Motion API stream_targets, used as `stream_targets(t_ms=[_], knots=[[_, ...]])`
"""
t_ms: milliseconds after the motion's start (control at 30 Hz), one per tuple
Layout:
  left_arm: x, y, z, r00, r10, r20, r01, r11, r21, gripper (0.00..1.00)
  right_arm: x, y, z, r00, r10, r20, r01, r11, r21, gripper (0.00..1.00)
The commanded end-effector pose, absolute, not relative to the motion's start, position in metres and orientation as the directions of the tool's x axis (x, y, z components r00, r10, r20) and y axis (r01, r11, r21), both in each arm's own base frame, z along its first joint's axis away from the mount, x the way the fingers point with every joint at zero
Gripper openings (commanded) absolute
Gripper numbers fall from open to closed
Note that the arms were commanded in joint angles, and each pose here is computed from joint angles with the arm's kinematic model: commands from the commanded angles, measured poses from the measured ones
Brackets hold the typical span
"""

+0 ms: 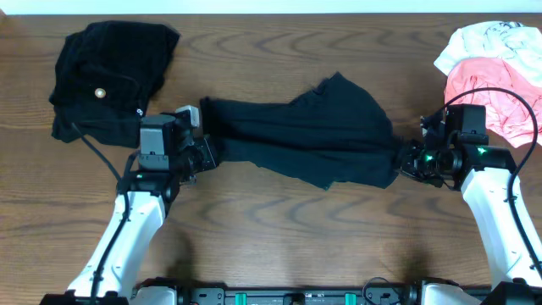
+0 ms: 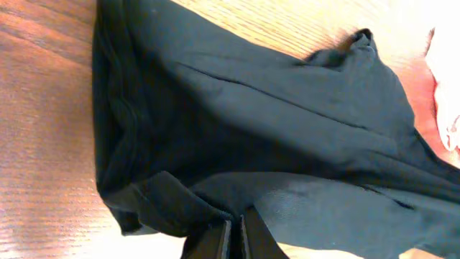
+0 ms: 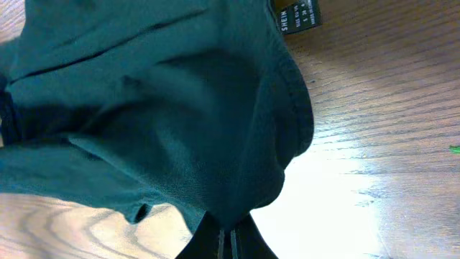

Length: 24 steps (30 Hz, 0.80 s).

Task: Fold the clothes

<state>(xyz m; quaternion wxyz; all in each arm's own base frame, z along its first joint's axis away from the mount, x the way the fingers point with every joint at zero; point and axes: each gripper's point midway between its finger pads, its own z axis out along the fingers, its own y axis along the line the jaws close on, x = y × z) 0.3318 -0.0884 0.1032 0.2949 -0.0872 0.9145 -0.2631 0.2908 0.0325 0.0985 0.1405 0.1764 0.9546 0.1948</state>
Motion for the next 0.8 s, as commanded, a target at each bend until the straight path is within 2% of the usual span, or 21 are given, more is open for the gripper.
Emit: stream_targets(t_ms=[0,300,467,500,567,600,700,767], knots=[[0.346,-0.079,0.111,-0.781,-0.338,-0.525,-0.037,0.864,-0.501,0.06,0.298,0.022,0.107,-0.875,0.419,-0.243,0.305,0.866,0.395,0.01],[0.352,-0.074,0.114,-0.757,-0.343,-0.556,-0.04,0.874,-0.484,0.06,0.316,0.02,0.115,-0.803,0.537,-0.258,0.392,0.802,0.45,0.01],[0.351,-0.074,0.113,-0.761,-0.342,-0.551,-0.042,0.874,-0.484,0.06,0.322,0.019,0.119,-0.792,0.543,-0.281,0.384,0.8,0.461,0.01],[0.351,-0.074,0.113,-0.763,-0.342,-0.549,-0.043,0.874,-0.484,0.06,0.322,0.019,0.118,-0.792,0.543,-0.281,0.385,0.8,0.461,0.06],[0.349,-0.074,0.112,-0.767,-0.342,-0.544,-0.046,0.874,-0.484,0.06,0.322,0.019,0.118,-0.799,0.529,-0.286,0.372,0.808,0.456,0.4],[0.349,-0.074,0.111,-0.767,-0.342,-0.543,-0.047,0.874,-0.484,0.06,0.321,0.019,0.118,-0.804,0.519,-0.291,0.363,0.815,0.452,0.5],[0.348,-0.074,0.11,-0.77,-0.341,-0.539,-0.05,0.874,-0.483,0.06,0.319,0.019,0.118,-0.823,0.478,-0.307,0.325,0.84,0.435,0.55],[0.347,-0.074,0.11,-0.773,-0.34,-0.536,-0.051,0.875,-0.481,0.06,0.318,0.02,0.12,-0.832,0.449,-0.325,0.296,0.855,0.426,0.53]])
